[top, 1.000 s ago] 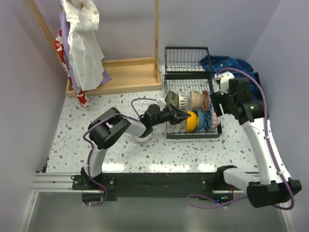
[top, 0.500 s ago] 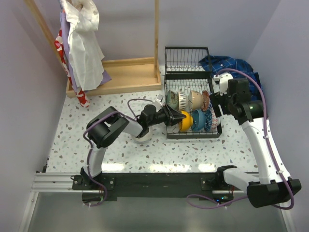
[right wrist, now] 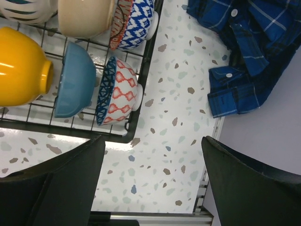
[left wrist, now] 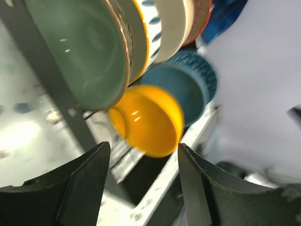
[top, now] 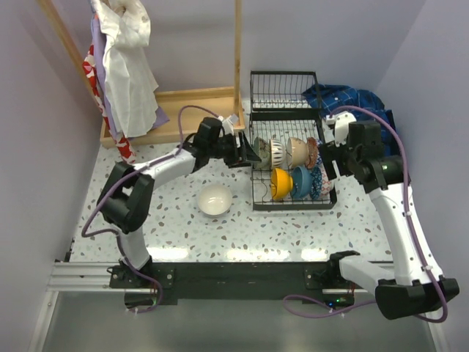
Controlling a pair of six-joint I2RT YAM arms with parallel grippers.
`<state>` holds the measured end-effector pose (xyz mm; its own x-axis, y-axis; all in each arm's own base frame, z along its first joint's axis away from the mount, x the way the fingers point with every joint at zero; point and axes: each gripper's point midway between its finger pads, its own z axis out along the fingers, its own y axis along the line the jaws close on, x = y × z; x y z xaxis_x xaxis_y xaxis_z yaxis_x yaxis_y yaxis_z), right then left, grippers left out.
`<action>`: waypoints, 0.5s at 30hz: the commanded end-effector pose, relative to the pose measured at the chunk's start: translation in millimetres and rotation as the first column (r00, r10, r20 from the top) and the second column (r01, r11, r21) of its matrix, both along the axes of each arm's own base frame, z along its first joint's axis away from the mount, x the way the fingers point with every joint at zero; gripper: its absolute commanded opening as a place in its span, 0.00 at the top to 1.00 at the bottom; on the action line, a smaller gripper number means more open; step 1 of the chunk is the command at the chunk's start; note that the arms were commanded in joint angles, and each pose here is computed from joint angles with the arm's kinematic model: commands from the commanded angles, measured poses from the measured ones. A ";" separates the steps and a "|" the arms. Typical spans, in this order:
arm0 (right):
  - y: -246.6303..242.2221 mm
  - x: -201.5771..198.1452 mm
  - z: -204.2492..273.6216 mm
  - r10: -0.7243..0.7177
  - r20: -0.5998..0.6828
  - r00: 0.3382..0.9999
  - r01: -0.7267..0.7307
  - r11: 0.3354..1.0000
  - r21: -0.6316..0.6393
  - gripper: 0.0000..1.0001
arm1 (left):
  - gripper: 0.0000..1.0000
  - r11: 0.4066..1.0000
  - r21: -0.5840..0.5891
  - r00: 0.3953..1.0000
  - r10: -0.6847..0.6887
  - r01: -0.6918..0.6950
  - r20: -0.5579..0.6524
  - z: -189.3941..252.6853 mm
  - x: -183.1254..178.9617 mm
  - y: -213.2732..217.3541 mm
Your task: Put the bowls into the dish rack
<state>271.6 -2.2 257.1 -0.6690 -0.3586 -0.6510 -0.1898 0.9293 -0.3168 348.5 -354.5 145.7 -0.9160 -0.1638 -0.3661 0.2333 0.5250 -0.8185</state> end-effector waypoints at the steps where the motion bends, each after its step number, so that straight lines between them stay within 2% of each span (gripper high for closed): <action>1: 8.4 -13.1 7.2 0.035 0.057 0.998 -0.038 0.997 0.061 0.12 | 0.36 0.868 0.349 0.903 -0.413 0.352 0.116 0.4 -64.6 54.1; 2: 9.5 -14.1 8.7 0.034 0.075 0.997 -0.040 0.997 0.073 0.12 | 0.37 0.837 0.390 0.871 -0.468 0.383 0.149 1.6 -70.0 61.4; 3: 12.6 -19.9 13.8 0.046 0.107 0.993 -0.056 0.994 0.092 0.12 | 0.37 0.785 0.470 0.804 -0.550 0.404 0.227 4.3 -74.2 75.5; 5: 14.6 -27.3 10.3 0.049 0.123 0.991 -0.063 0.992 0.112 0.12 | 0.37 0.725 0.557 0.739 -0.618 0.405 0.268 8.1 -85.8 96.9; 6: 14.8 -34.5 14.2 0.054 0.150 0.987 -0.072 0.990 0.119 0.12 | 0.37 0.645 0.627 0.654 -0.706 0.436 0.272 -3.7 -94.3 110.6; 8: 14.1 -44.6 8.0 0.063 0.146 0.987 -0.081 0.990 0.117 0.12 | 0.37 0.544 0.755 0.587 -0.764 0.365 0.267 -13.0 -96.8 135.4; 9: 12.7 -48.7 7.8 0.064 0.153 0.986 -0.082 0.990 0.112 0.12 | 0.37 0.463 0.810 0.539 -0.811 0.360 0.225 -31.3 -100.7 151.2; 10: 9.7 -56.5 9.4 0.060 0.174 0.983 -0.079 0.991 0.105 0.12 | 0.37 0.422 0.844 0.523 -0.827 0.332 0.208 -35.3 -99.1 161.4; 11: 7.6 -61.8 7.6 0.058 0.170 0.984 -0.075 0.992 0.099 0.12 | 0.37 0.391 0.870 0.479 -0.850 0.299 0.218 -32.5 -97.6 167.6; 12: 6.3 -66.2 7.6 0.057 0.175 0.983 -0.074 0.993 0.096 0.12 | 0.38 0.371 0.882 0.474 -0.857 0.292 0.204 -39.9 -100.6 174.3; 15: 2.4 -79.4 5.6 0.053 0.181 0.982 -0.070 0.994 0.087 0.12 | 0.38 0.369 0.894 0.411 -0.878 0.255 0.245 -37.9 -101.6 173.9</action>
<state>204.1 3.5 264.6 -0.5222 -0.3283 -0.7871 -0.2017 0.9443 -0.2601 239.1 -203.5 116.0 -0.3083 0.7516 -0.5831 0.9186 0.3945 0.0228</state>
